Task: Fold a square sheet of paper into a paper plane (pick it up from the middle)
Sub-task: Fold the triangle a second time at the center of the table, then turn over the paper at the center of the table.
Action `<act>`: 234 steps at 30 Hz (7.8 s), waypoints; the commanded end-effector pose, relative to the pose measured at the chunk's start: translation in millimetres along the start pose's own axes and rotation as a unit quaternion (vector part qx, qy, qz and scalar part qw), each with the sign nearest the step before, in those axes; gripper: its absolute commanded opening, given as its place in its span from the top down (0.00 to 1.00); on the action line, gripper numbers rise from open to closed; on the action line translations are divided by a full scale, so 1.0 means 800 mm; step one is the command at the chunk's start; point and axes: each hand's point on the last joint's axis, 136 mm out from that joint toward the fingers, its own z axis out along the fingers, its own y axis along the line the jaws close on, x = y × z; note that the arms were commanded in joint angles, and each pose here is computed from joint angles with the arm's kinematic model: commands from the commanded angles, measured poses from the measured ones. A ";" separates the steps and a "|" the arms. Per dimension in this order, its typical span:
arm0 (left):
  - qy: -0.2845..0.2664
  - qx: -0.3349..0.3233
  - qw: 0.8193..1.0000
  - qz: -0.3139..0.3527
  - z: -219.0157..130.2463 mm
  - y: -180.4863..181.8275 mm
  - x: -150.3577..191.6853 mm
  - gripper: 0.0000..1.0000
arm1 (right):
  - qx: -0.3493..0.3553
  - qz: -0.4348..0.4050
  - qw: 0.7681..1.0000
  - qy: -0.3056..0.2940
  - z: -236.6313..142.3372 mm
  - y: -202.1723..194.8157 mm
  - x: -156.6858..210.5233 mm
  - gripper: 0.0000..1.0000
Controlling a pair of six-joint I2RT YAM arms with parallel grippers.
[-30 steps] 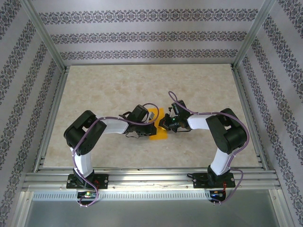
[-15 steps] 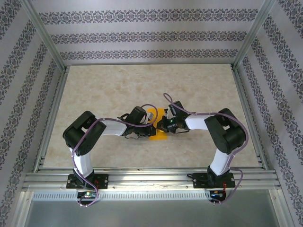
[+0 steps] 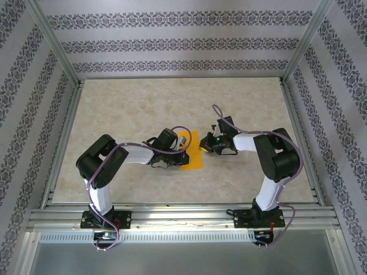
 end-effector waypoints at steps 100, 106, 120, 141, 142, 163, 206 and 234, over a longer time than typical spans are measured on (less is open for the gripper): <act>0.058 -0.080 0.994 -0.040 -0.011 0.038 0.021 1.00 | 0.040 -0.036 0.998 0.037 0.013 0.002 0.049 1.00; 0.064 -0.084 0.993 -0.050 -0.009 0.050 0.035 1.00 | 0.018 -0.055 0.998 0.025 0.001 0.032 0.058 1.00; 0.065 -0.089 0.993 -0.049 -0.006 0.054 0.034 1.00 | 0.043 -0.024 0.998 0.024 0.024 -0.002 0.068 1.00; -0.001 -0.021 0.999 -0.042 -0.027 -0.003 -0.010 0.89 | -0.008 -0.028 0.998 -0.048 -0.044 0.023 0.013 1.00; -0.012 -0.018 0.999 -0.034 -0.032 -0.011 -0.019 0.86 | -0.006 -0.028 0.999 -0.045 -0.045 0.021 0.021 0.99; 0.016 -0.077 0.997 -0.013 -0.024 0.023 -0.043 0.88 | 0.005 0.010 0.999 0.047 -0.035 0.001 0.132 0.79; 0.042 -0.077 0.996 -0.030 -0.010 0.045 -0.016 0.91 | 0.024 -0.016 0.999 0.041 0.002 0.032 0.090 0.65; 0.041 -0.072 0.996 -0.032 -0.009 0.042 -0.019 0.92 | -0.004 -0.013 1.000 0.027 0.011 0.034 0.045 0.65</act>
